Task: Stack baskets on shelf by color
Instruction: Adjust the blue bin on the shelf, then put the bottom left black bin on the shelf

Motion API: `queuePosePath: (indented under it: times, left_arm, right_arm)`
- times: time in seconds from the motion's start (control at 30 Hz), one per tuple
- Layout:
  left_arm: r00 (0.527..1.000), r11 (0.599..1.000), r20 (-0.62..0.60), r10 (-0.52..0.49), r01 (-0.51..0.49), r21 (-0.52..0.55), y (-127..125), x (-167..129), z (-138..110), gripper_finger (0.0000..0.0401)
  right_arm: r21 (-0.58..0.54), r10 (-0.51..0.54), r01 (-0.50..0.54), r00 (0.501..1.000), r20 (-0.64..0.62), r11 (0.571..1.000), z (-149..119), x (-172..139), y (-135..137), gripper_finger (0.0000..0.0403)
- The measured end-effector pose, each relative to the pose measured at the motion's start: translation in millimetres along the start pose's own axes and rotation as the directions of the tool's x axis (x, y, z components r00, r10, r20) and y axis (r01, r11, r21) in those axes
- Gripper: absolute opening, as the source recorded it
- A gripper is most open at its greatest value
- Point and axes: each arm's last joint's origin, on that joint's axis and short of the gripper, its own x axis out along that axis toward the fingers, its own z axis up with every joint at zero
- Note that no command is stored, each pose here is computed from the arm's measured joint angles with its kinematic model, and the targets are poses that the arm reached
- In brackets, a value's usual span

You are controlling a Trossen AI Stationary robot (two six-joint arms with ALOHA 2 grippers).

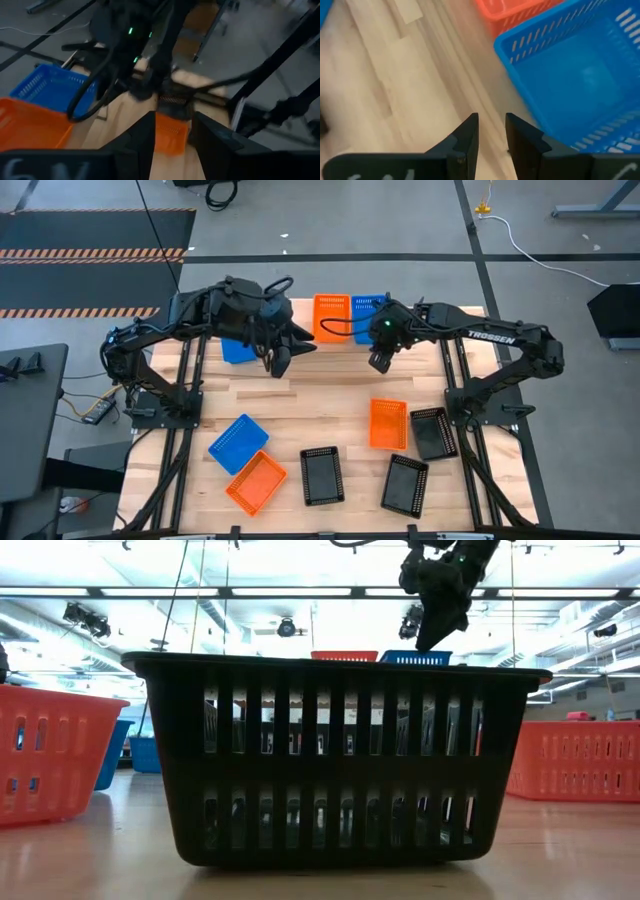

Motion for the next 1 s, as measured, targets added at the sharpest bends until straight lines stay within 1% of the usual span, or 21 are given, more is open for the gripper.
queuePosePath:
  times: [0.07, 0.13, 0.2, 0.27, 0.33, 0.43, 0.53, 0.57, 0.63, 0.77, 0.87, 1.0]
  left_arm:
    - [0.995, 0.997, -0.063, 0.076, -0.075, 0.019, 5, 0, -7, 0.0128]
    - [0.974, 0.983, -0.133, 0.186, -0.183, 0.030, 13, -2, -14, 0.0126]
    - [0.935, 0.958, -0.210, 0.285, -0.281, 0.051, 23, -5, -22, 0.0128]
    - [0.892, 0.936, -0.286, 0.350, -0.345, 0.071, 33, -8, -29, 0.0133]
    - [0.851, 0.919, -0.352, 0.389, -0.386, 0.084, 42, -12, -34, 0.0141]
    - [0.789, 0.894, -0.431, 0.438, -0.433, 0.115, 52, -18, -40, 0.0153]
    - [0.736, 0.884, -0.503, 0.453, -0.442, 0.150, 57, -24, -46, 0.0165]
    - [0.728, 0.886, -0.518, 0.449, -0.438, 0.152, 58, -24, -48, 0.0168]
    - [0.752, 0.910, -0.526, 0.398, -0.395, 0.124, 56, -23, -47, 0.0174]
    - [0.814, 0.966, -0.525, 0.250, -0.249, 0.074, 38, -21, -48, 0.0182]
    - [0.844, 0.986, -0.511, 0.164, -0.146, 0.075, 17, -11, -50, 0.0183]
    - [0.884, 0.997, -0.465, 0.053, -0.023, 0.070, -21, 8, -53, 0.0183]
  right_arm:
    - [0.042, 0.001, -0.001, 1.000, 0.001, 0.999, 0, -5, 0, 0.0103]
    - [0.083, 0.005, -0.008, 1.000, 0.029, 0.996, 2, -14, 0, 0.0103]
    - [0.112, 0.018, -0.025, 0.998, 0.064, 0.993, 4, -25, 0, 0.0103]
    - [0.137, 0.042, -0.058, 0.992, 0.115, 0.989, 7, -39, 0, 0.0103]
    - [0.150, 0.068, -0.095, 0.982, 0.175, 0.984, 10, -57, 2, 0.0103]
    - [0.133, 0.106, -0.143, 0.962, 0.253, 0.981, 12, -82, 6, 0.0104]
    - [0.115, 0.137, -0.182, 0.938, 0.319, 0.977, 9, -105, 9, 0.0104]
    - [0.117, 0.147, -0.196, 0.930, 0.337, 0.974, 7, -112, 10, 0.0104]
    - [0.124, 0.170, -0.230, 0.915, 0.366, 0.965, 3, -123, 11, 0.0104]
    - [0.146, 0.215, -0.289, 0.899, 0.381, 0.946, -8, -137, 17, 0.0114]
    - [0.139, 0.250, -0.317, 0.899, 0.361, 0.938, -12, -139, 24, 0.0136]
    - [0.131, 0.278, -0.326, 0.916, 0.290, 0.936, -20, -136, 33, 0.0173]
